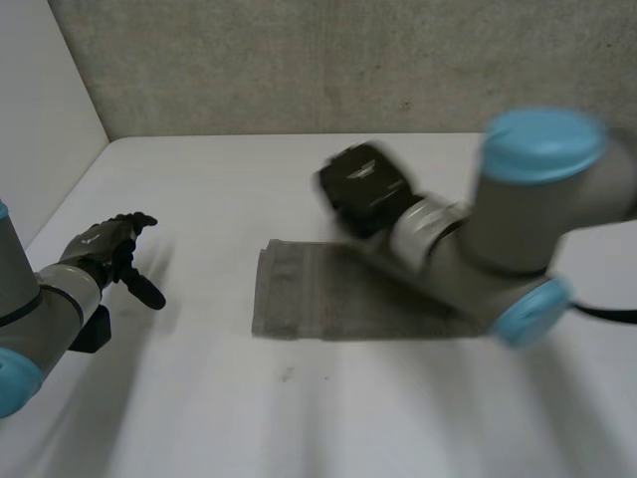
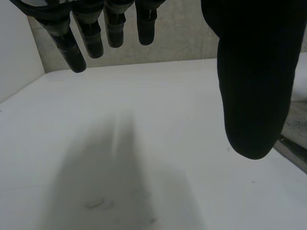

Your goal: Fold the towel.

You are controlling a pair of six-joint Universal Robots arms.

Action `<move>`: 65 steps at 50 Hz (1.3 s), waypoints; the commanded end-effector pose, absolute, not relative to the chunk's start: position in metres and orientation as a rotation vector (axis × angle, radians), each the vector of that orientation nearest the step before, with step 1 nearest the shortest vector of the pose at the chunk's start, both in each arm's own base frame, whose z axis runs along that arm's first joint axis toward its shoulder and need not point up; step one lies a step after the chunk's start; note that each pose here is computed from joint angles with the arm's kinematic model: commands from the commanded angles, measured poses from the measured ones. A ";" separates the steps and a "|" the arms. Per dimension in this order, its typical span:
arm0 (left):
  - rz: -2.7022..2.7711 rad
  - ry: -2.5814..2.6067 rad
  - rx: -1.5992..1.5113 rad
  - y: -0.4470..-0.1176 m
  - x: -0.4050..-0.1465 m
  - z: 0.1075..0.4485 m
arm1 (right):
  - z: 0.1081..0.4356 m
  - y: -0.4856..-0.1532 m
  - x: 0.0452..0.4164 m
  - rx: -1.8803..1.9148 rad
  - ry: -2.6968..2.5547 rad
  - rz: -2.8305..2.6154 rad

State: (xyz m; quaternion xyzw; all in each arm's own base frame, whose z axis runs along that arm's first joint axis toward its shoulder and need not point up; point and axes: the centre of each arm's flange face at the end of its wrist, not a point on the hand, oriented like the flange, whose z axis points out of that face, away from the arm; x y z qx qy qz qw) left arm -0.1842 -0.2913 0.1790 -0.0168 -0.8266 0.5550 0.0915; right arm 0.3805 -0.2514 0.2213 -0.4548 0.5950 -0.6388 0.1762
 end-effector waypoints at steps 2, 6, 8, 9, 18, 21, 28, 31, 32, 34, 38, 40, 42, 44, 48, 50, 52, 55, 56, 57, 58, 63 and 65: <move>1.640 -2.459 -0.057 -0.290 -0.186 0.175 | 0.170 -0.197 0.420 -1.417 1.637 -1.611; 1.632 -2.460 -0.065 -0.288 -0.188 0.173 | 0.152 -0.191 0.423 -1.441 1.671 -1.564; 1.631 -2.460 -0.071 -0.288 -0.189 0.173 | 0.154 -0.192 0.422 -1.437 1.679 -1.574; 1.630 -2.458 -0.074 -0.288 -0.189 0.173 | 0.159 -0.194 0.419 -1.423 1.696 -1.596; 1.621 -2.416 -0.145 -0.277 -0.207 0.177 | 0.203 -0.222 0.378 -1.256 1.825 -1.730; 1.621 -2.390 -0.182 -0.271 -0.216 0.180 | 0.213 -0.235 0.349 -1.154 1.907 -1.741; 1.623 -2.328 -0.256 -0.260 -0.236 0.188 | 0.177 -0.257 0.276 -1.019 2.205 -1.643; 1.623 -2.305 -0.283 -0.256 -0.243 0.190 | 0.158 -0.262 0.252 -0.998 2.261 -1.610; 1.621 -2.298 -0.292 -0.254 -0.245 0.190 | 0.158 -0.262 0.252 -0.998 2.261 -1.610; 1.621 -2.294 -0.298 -0.253 -0.247 0.190 | 0.151 -0.265 0.240 -0.980 2.282 -1.611; 1.620 -2.292 -0.302 -0.251 -0.248 0.189 | 0.137 -0.268 0.219 -0.936 2.305 -1.604; 1.617 -2.292 -0.305 -0.250 -0.249 0.189 | 0.133 -0.267 0.217 -0.922 2.304 -1.585; 1.615 -2.294 -0.306 -0.250 -0.249 0.189 | 0.129 -0.266 0.218 -0.916 2.295 -1.565; 1.615 -2.293 -0.308 -0.249 -0.249 0.189 | 0.121 -0.264 0.220 -0.903 2.279 -1.529; 1.609 -2.291 -0.313 -0.248 -0.250 0.188 | 0.122 -0.271 0.220 -0.850 2.256 -1.569; 1.607 -2.292 -0.315 -0.246 -0.251 0.188 | 0.124 -0.274 0.220 -0.814 2.235 -1.598; 1.608 -2.290 -0.317 -0.246 -0.251 0.188 | 0.129 -0.281 0.221 -0.740 2.202 -1.639; 1.612 -2.285 -0.314 -0.246 -0.251 0.190 | 0.137 -0.287 0.223 -0.709 2.174 -1.677; 1.623 -2.275 -0.313 -0.246 -0.251 0.193 | 0.137 -0.287 0.223 -0.709 2.174 -1.678; 1.623 -2.275 -0.313 -0.246 -0.251 0.193 | 0.143 -0.293 0.223 -0.700 2.161 -1.717; 1.633 -2.266 -0.310 -0.246 -0.251 0.196 | 0.152 -0.300 0.225 -0.687 2.148 -1.759; 1.666 -2.228 -0.301 -0.246 -0.251 0.208 | 0.183 -0.301 0.259 -0.729 2.017 -1.812; 1.678 -2.216 -0.296 -0.245 -0.250 0.212 | 0.195 -0.294 0.281 -0.762 1.946 -1.792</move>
